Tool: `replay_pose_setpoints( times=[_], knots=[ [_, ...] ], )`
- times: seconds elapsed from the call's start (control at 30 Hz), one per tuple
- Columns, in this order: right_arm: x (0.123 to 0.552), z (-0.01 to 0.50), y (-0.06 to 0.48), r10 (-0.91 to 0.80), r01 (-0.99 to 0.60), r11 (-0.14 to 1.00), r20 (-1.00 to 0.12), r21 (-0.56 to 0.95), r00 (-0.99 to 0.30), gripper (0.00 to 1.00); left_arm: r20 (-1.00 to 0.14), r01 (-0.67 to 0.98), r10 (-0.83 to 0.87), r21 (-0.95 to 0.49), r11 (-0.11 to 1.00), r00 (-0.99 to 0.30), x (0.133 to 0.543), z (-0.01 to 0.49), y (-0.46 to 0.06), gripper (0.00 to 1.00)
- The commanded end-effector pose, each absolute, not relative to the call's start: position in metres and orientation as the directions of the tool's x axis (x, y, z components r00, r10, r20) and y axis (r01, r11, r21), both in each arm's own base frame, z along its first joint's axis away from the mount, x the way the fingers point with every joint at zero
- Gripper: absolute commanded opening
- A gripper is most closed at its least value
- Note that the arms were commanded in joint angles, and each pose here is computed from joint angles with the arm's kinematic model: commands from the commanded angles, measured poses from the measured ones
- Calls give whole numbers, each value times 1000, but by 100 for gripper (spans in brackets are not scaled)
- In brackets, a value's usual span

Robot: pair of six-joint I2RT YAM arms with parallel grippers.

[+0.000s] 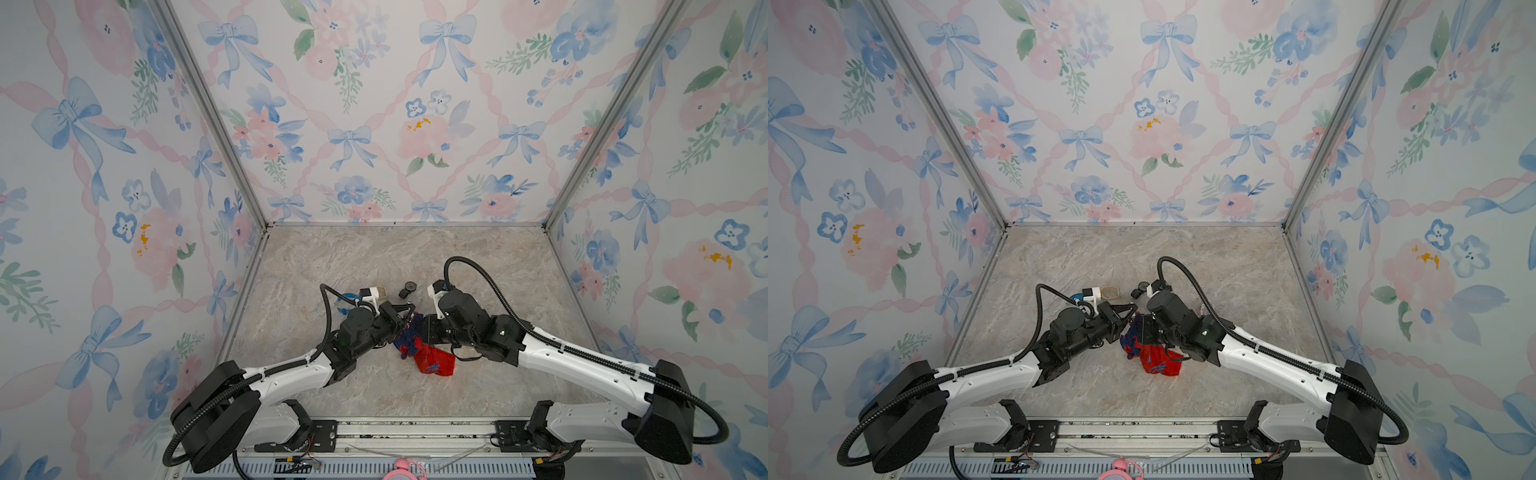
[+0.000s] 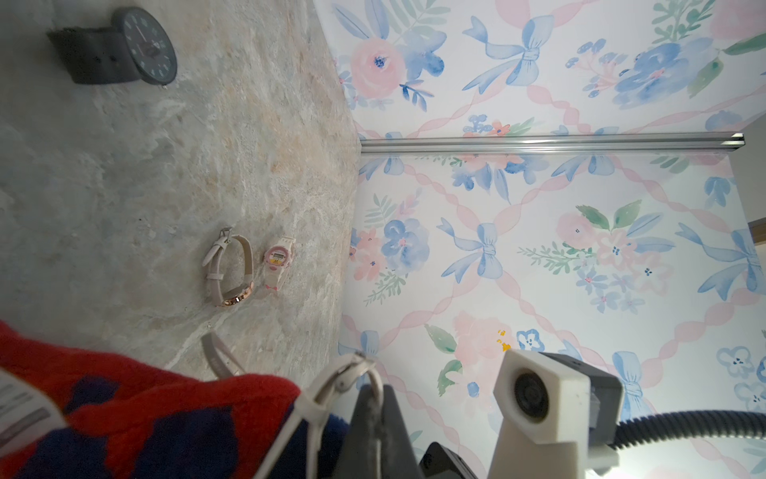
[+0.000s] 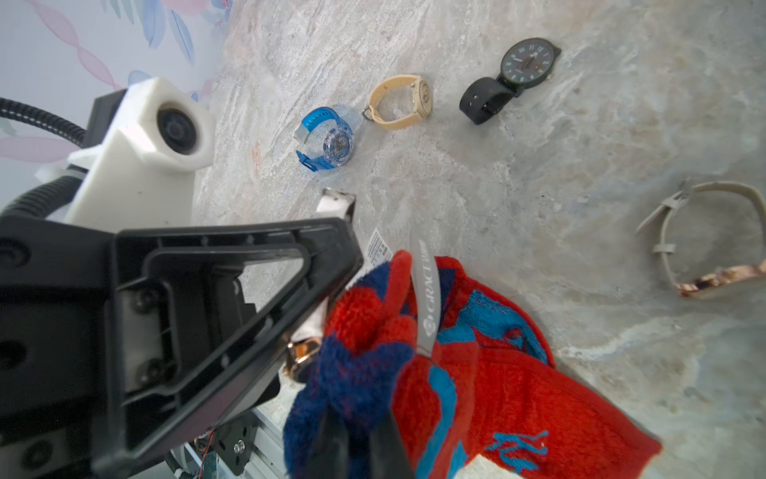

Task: Wipe the watch dial
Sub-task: Wipe the dirt from the watch dial.

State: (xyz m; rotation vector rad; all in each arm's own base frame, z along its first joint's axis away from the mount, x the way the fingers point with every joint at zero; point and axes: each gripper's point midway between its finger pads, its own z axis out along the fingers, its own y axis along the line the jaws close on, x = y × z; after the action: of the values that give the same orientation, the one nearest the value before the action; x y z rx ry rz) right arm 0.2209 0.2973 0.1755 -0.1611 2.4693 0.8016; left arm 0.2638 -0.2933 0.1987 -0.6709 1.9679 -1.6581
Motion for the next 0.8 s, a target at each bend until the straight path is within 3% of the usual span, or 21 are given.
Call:
replay_pose_setpoints(
  times=[0.0,0.4,0.77],
  knots=[
    [225,168,280,93,-223,827,-518,515,-850,0,-38,-50,-634,-991,121,-773,259,206,-295,0],
    [210,215,294,65,-318,793,-591,519,-804,0,-39,-64,-644,-989,137,-764,261,197,-293,0],
    [222,175,299,39,-281,820,-539,499,-842,0,-36,-70,-638,-988,141,-769,261,195,-296,0]
  ],
)
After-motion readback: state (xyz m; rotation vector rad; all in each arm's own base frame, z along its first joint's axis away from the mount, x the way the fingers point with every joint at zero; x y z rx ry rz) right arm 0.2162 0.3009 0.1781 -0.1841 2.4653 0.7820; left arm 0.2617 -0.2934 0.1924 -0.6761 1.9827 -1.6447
